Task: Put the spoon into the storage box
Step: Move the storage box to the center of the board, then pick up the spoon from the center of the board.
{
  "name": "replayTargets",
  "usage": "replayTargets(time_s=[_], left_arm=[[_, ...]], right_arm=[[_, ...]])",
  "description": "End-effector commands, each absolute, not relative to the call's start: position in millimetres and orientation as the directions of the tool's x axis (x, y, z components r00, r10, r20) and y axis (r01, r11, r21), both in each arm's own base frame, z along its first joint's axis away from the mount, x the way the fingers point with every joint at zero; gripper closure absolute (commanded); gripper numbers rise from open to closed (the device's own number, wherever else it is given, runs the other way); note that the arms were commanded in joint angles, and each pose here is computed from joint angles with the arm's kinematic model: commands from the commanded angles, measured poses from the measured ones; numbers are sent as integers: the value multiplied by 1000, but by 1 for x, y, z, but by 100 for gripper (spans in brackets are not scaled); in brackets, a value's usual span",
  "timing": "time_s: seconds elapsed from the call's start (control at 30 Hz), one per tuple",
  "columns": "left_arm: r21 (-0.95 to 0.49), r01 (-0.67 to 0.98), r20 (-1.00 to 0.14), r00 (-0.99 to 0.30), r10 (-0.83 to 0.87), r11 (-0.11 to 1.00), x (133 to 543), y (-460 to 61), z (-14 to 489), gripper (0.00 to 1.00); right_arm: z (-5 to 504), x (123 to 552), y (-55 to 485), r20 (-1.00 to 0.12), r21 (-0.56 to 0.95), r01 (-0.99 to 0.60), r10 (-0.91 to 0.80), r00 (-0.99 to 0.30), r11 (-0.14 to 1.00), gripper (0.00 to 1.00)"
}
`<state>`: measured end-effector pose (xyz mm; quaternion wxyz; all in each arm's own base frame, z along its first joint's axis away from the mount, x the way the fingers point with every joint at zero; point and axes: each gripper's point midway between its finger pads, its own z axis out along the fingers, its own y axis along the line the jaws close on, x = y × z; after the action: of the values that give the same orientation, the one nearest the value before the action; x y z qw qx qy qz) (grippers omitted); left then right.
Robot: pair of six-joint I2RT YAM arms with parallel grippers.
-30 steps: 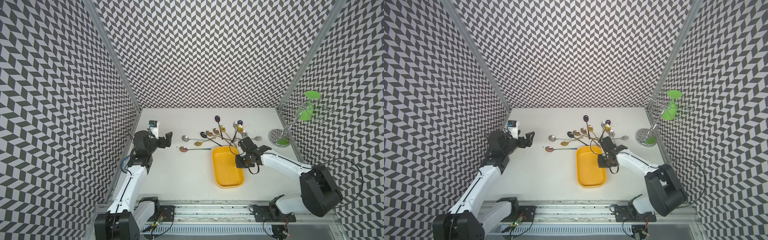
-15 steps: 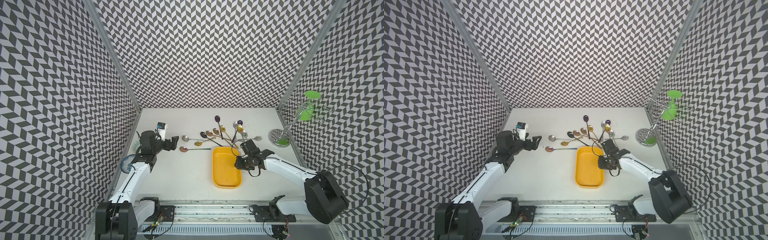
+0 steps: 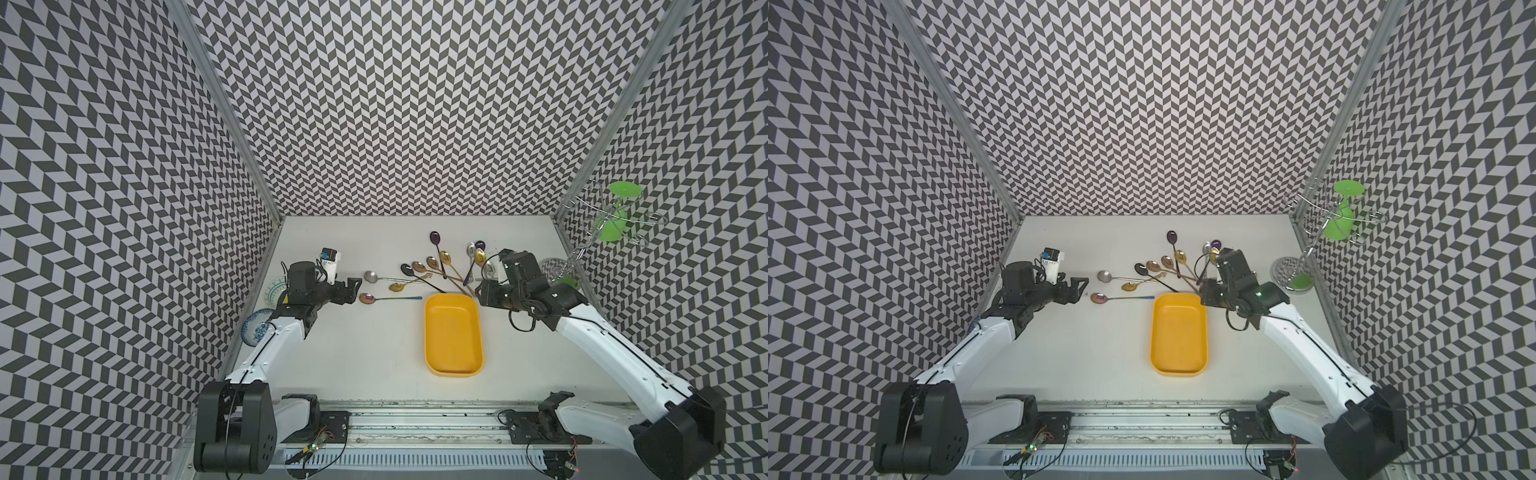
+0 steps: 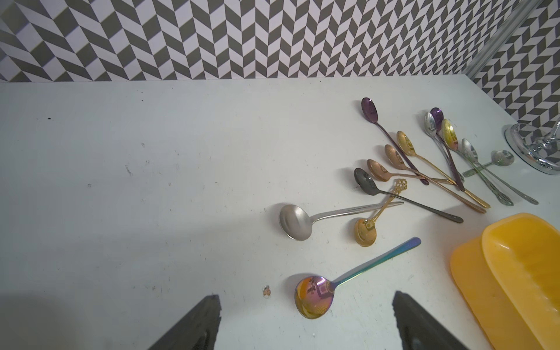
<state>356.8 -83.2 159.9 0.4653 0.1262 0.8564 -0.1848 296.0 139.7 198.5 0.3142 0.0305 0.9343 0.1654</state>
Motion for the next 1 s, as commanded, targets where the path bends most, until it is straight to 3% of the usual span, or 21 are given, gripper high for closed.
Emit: replayTargets(time_s=[0.0, 0.3, 0.33, 0.7, 0.97], left_arm=[[-244, 411, -831, -556, 29, 878, 356, -91, 161, 9], [-301, 403, -783, -622, 17, 864, 355, -96, 138, 14], [-314, 399, -777, -630, 9, 861, 355, -97, 135, 15], [-398, 355, -690, -723, -21, 846, 359, -102, 109, 24], [-449, 308, -618, -785, -43, 839, 362, -104, 88, 27]], right_arm=[[237, 298, 132, -654, 336, -64, 183, -734, 940, 46], [288, 291, 127, -763, 397, -127, 250, -597, 909, 46], [291, 303, 86, -873, 77, -80, 29, -487, 994, 17], [292, 283, 76, -945, 61, -116, 20, -326, 991, 0], [290, 270, 68, -972, 66, -113, 38, -232, 991, 0]])
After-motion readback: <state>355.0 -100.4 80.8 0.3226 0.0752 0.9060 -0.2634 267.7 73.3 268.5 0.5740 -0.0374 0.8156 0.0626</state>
